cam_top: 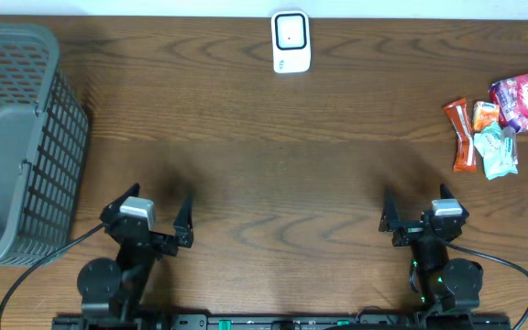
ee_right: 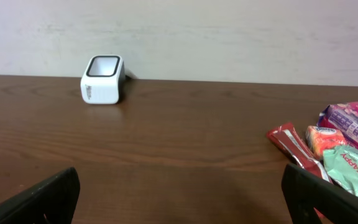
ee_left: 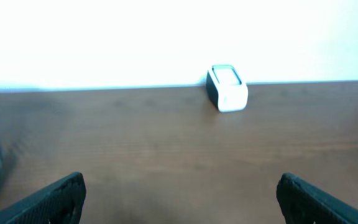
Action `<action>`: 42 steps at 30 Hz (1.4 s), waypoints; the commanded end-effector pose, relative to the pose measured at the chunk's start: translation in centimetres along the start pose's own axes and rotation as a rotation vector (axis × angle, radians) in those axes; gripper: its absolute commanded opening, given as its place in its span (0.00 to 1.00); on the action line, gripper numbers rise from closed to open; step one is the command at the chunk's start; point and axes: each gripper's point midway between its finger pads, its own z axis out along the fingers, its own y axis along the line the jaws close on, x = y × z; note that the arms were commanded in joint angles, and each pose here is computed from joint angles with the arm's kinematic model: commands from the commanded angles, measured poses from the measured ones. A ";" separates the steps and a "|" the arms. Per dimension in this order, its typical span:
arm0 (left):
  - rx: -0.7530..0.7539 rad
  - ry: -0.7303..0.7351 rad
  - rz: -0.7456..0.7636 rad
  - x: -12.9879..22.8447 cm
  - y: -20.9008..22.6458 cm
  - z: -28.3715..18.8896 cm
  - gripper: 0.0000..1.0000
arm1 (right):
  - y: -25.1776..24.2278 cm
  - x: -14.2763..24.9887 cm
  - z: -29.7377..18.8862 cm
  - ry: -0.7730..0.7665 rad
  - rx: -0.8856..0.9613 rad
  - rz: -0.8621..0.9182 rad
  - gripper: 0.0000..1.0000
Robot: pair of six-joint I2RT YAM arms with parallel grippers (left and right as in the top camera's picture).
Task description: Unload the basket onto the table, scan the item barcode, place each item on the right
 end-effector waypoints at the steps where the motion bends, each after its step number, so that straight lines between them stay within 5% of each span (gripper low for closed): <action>1: -0.014 -0.050 0.061 -0.4 0.3 0.0 0.98 | -0.2 0.0 0.0 -0.001 0.011 -0.011 0.99; 10: -0.013 -0.140 0.025 -0.1 0.6 0.8 0.98 | -0.2 0.0 0.0 -0.001 0.011 -0.011 0.99; 15: -0.142 -0.188 -0.139 -0.4 3.1 0.7 0.98 | -0.2 0.0 0.0 -0.001 0.011 -0.011 0.99; 31: -0.134 -0.252 -0.123 -0.5 3.2 1.0 0.98 | -0.2 0.0 0.0 -0.001 0.011 -0.011 0.99; 42: -0.057 -0.013 -0.010 5.1 1.8 1.9 0.98 | -0.2 0.0 0.0 -0.001 0.011 -0.011 0.99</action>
